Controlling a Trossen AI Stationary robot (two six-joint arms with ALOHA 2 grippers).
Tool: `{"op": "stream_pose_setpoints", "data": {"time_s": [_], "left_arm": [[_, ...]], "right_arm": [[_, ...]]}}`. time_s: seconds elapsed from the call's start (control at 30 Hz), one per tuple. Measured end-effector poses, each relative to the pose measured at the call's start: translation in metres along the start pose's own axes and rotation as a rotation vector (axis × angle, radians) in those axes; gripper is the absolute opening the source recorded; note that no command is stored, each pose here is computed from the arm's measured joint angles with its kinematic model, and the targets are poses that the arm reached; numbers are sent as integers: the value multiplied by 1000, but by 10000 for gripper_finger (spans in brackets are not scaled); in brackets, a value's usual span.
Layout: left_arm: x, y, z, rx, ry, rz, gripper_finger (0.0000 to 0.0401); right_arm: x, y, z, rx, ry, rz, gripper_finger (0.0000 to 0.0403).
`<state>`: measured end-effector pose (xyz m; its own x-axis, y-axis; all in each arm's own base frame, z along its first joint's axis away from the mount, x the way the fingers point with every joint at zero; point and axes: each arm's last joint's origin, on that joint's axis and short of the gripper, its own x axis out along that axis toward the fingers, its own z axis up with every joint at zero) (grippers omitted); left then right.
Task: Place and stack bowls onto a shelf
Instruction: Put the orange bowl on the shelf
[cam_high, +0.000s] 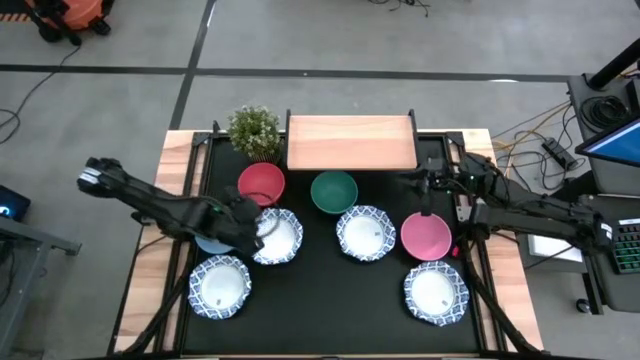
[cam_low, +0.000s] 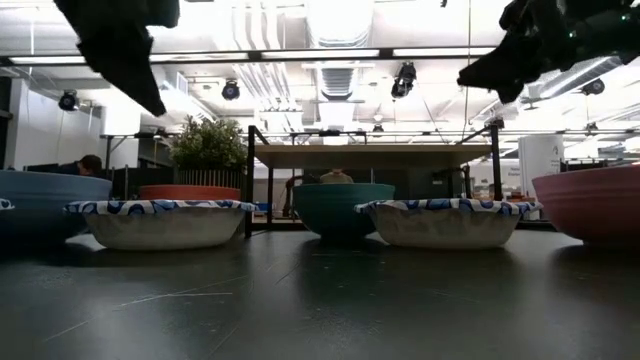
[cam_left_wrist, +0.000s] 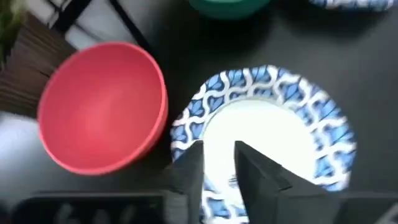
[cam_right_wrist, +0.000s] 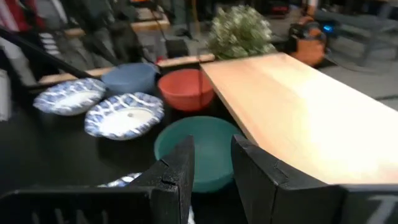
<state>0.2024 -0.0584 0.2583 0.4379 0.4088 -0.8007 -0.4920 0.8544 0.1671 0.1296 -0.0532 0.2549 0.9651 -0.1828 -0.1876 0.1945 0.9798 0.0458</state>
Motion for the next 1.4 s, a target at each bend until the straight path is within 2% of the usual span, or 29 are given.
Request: {"op": "stream_pose_setpoints", "data": {"time_s": [0.13, 0.3, 0.37, 0.53, 0.6, 0.73, 1.07, 1.23, 1.4], "left_arm": [[21, -3, 5, 246, 80, 76, 127], [45, 17, 16, 381, 176, 138, 131], [53, 30, 20, 372, 198, 105, 126], [71, 61, 26, 245, 192, -79, 111], [77, 70, 23, 213, 211, -110, 106], [84, 77, 18, 213, 234, -106, 98], [92, 75, 15, 217, 239, -109, 95], [101, 73, 5, 224, 273, -132, 94], [102, 72, 5, 228, 274, -127, 75]], "right_arm": [[-4, -1, 11, -4, -36, 68, 95], [-6, 0, 9, 19, 8, 111, 95], [-5, 0, 4, 32, 46, 108, 95], [-4, 0, -2, 51, 79, 107, 95], [-4, 0, -2, 50, 85, 107, 95], [-5, 0, -6, 61, 122, 107, 95], [-5, 0, -13, 88, 171, 106, 95], [-4, 0, -15, 99, 178, 105, 95], [-4, 0, -15, 97, 178, 105, 95]]}}
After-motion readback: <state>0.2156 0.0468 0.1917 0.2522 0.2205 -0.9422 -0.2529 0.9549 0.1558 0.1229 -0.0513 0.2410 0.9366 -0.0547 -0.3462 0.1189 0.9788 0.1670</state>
